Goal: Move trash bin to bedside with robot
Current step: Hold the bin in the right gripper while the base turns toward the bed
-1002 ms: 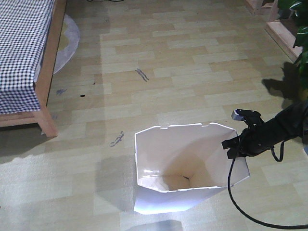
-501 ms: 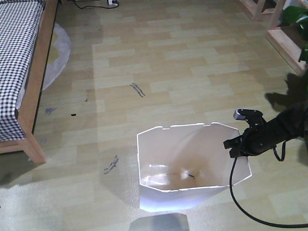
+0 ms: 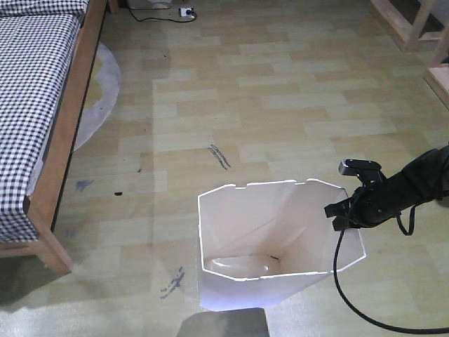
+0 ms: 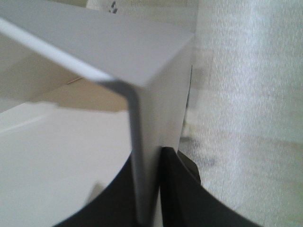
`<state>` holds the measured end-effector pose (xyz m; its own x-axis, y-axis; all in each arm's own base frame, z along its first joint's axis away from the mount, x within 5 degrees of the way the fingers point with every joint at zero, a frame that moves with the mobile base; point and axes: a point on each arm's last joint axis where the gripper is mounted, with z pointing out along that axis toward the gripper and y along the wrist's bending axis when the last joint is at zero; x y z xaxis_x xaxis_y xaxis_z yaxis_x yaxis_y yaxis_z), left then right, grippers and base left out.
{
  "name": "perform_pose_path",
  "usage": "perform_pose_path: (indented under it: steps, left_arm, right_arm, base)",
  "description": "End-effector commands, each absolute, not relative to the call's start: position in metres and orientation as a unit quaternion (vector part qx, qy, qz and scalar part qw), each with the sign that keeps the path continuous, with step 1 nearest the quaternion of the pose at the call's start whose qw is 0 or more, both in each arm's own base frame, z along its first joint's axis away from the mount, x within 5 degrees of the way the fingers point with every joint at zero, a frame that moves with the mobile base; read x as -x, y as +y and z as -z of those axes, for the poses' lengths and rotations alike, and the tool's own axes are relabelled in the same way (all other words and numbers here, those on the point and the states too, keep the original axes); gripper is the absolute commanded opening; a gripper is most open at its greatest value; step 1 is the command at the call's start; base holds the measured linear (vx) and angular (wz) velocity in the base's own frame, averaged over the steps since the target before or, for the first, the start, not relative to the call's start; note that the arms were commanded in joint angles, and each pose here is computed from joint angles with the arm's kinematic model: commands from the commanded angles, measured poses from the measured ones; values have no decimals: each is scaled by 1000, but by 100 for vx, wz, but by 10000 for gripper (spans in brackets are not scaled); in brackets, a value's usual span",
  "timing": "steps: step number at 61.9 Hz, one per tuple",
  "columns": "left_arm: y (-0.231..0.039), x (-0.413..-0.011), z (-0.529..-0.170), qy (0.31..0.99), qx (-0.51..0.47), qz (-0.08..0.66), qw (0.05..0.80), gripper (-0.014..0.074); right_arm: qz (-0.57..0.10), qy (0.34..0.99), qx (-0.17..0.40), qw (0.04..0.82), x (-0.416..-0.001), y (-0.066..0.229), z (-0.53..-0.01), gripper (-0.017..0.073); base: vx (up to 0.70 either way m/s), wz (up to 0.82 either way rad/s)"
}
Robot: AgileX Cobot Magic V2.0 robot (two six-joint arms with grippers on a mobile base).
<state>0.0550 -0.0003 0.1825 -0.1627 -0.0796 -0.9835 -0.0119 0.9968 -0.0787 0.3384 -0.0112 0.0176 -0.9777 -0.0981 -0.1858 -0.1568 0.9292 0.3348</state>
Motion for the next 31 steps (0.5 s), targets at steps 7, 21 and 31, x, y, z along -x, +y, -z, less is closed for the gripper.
perform_pose_path:
  steps: [7,21,31]
  left_arm:
    - [0,-56,-179,745,33,31,665,-6]
    - [0,-56,-179,745,33,31,665,-6]
    - [0,-56,-179,745,33,31,665,-6]
  right_arm:
    - [-234,965,46,106,-347,-3,-51,-6]
    - [-234,965,46,106,-347,-3,-51,-6]
    - [-234,965,46,106,-347,-3,-51,-6]
  base:
    - [40,14]
    - [39,8]
    - [40,-1]
